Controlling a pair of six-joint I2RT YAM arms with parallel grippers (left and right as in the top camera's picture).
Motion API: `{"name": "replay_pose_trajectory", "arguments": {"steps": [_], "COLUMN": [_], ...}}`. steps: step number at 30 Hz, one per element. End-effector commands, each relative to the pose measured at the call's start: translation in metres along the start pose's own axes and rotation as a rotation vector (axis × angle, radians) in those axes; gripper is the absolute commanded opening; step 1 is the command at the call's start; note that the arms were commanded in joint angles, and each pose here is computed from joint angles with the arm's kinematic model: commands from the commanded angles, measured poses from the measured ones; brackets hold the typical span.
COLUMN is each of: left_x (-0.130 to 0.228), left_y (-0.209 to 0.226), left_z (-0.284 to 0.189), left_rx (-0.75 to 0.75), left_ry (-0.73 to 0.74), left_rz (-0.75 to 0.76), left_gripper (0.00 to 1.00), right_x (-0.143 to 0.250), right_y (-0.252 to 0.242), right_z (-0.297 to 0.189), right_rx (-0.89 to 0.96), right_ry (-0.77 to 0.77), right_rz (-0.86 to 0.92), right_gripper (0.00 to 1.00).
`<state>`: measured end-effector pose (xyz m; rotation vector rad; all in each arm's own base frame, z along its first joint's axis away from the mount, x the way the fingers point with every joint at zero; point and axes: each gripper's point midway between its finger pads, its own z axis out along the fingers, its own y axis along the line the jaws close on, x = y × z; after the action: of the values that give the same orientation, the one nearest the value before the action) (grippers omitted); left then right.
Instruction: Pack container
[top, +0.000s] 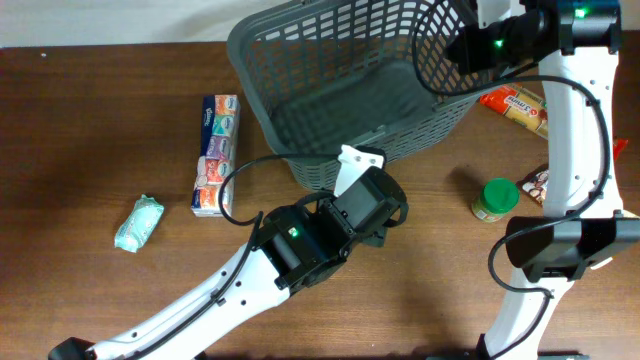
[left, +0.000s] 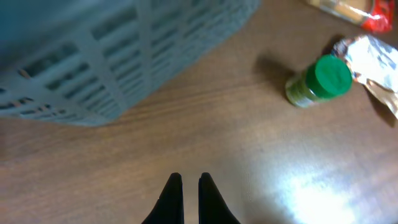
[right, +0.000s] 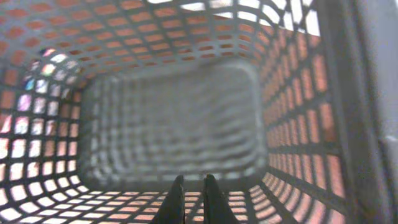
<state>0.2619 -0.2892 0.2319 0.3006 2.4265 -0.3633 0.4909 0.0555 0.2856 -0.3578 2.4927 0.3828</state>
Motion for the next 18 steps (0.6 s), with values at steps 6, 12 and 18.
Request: {"name": "replay_pose_trajectory", "arguments": {"steps": [6, 12, 18], "left_x": [-0.028, -0.040, -0.041], "left_y": [0.023, 0.036, 0.028], "left_z": [-0.007, -0.004, 0.008], "left_rx": [-0.125, -0.136, -0.074], "left_ry": [-0.126, -0.145, -0.116], "left_rz": [-0.021, -0.065, -0.082], "left_gripper": [0.02, 0.02, 0.02], "right_x": [0.005, 0.012, 0.017], "right_y": [-0.034, -0.048, -0.047], "right_z": [-0.001, -0.005, -0.005], "right_rx": [0.204, 0.293, 0.291], "right_ry": [0.026, 0.049, 0.069], "right_rz": [0.121, 0.149, 0.153], "right_gripper": [0.04, 0.04, 0.04]}}
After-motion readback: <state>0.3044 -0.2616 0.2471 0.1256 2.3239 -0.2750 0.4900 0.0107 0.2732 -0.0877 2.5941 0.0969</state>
